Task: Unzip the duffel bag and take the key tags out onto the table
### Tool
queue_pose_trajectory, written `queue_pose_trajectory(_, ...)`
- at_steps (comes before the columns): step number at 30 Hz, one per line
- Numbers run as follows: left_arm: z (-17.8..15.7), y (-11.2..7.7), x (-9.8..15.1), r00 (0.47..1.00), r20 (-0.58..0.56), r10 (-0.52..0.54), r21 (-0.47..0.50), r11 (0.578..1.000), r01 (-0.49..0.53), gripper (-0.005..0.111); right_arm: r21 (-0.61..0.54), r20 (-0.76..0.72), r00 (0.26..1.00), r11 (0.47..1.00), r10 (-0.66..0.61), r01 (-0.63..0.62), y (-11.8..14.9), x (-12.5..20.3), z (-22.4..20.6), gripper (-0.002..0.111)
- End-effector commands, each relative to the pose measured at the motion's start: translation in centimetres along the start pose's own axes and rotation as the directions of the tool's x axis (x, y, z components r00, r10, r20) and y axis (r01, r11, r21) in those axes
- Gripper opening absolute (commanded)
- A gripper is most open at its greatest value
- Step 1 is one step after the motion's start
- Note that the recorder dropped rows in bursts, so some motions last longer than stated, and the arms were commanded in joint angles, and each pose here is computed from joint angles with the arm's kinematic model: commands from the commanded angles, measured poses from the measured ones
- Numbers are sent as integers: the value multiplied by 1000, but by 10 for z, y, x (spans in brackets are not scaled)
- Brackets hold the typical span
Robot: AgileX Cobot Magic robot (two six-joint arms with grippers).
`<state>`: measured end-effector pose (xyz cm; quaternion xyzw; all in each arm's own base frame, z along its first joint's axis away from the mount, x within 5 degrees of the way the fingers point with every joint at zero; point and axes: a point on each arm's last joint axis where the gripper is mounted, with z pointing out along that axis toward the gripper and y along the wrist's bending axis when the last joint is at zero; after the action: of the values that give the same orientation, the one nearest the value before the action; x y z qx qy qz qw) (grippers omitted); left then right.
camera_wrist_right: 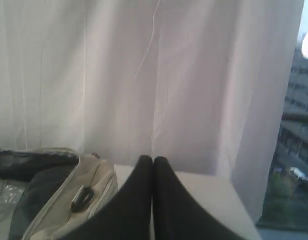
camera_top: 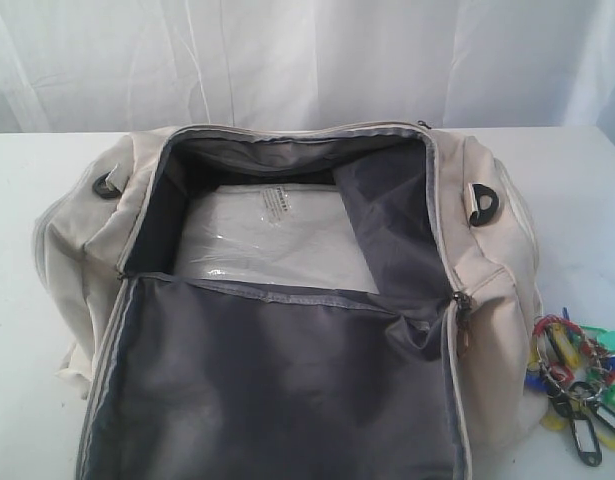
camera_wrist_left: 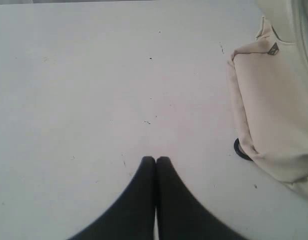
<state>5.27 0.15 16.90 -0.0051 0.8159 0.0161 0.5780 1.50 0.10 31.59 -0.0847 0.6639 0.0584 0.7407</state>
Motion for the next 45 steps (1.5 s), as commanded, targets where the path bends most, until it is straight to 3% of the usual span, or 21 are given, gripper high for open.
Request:
queue_pose_trajectory(1, 0, 0, 0, 1000, 6, -9, 0, 1000, 9, 0, 13, -76, 982, 984, 176, -175, 2, 30, 10, 0)
queue_pose_trajectory(9, 0, 0, 0, 1000, 6, -9, 0, 1000, 9, 0, -8, -5, 978, 978, 207, -207, 6, 78, 27, 0)
queue_pose_trajectory(13, 0, 0, 0, 1000, 6, -9, 0, 1000, 9, 0, 14, -131, 970, 979, 205, -205, 8, 117, 30, 0)
queue_pose_trajectory(15, 0, 0, 0, 1000, 6, -9, 0, 1000, 9, 0, 66, -348, 916, 980, 198, -187, 7, 137, 24, 0)
queue_pose_trajectory(21, 0, 0, 0, 1000, 6, -9, 0, 1000, 9, 0, 28, -356, 930, 996, 91, -86, 7, 137, 24, 0)
queue_pose_trajectory(32, 0, 0, 0, 1000, 6, -9, 0, 1000, 9, 0, 35, -356, 921, 987, 159, -157, 8, 137, 24, 0)
queue_pose_trajectory(41, 0, 0, 0, 1000, 6, -9, 0, 1000, 9, 0, -7, -359, 932, 999, 44, -49, 8, 137, 24, 0)
queue_pose_trajectory(45, 0, 0, 0, 1000, 6, -9, 0, 1000, 9, 0, -6, -360, 931, 998, 62, -69, 9, 137, 24, 0)
